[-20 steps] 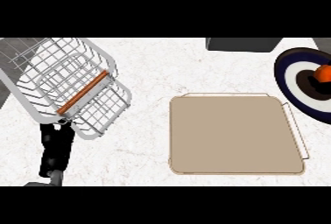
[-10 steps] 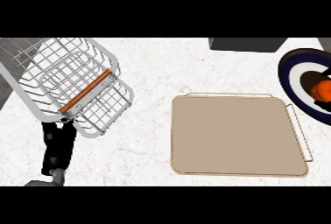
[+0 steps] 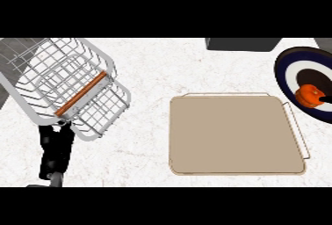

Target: Pick the squash from the tray and place it in the plate

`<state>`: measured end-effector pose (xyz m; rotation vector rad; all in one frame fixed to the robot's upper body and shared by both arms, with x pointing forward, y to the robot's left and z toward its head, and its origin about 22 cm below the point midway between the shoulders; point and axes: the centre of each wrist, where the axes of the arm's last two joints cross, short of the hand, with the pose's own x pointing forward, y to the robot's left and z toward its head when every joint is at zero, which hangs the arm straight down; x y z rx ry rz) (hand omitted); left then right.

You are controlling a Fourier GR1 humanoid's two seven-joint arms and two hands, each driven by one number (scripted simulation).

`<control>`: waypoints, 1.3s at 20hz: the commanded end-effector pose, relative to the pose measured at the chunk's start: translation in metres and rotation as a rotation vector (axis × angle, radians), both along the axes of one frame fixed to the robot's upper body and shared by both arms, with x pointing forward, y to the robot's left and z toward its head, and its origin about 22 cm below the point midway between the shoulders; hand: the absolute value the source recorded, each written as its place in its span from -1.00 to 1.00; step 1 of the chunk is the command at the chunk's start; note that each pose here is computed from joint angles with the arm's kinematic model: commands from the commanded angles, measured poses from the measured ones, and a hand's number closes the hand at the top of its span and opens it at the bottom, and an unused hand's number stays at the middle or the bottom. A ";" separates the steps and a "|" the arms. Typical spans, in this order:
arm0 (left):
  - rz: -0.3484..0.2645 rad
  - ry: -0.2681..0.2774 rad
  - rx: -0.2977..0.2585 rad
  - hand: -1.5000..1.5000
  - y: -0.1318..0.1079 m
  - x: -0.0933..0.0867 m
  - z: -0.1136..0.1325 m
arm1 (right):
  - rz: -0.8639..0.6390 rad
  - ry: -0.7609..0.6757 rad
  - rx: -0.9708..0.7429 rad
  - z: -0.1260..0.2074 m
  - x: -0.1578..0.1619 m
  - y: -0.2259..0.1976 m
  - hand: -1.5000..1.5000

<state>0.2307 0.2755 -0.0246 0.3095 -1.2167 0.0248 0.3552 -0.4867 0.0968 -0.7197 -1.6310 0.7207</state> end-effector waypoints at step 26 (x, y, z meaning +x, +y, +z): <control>-0.112 -0.075 -0.003 0.00 -0.023 0.022 0.012 | 0.058 -0.102 0.392 -0.033 -0.047 -0.034 -1.00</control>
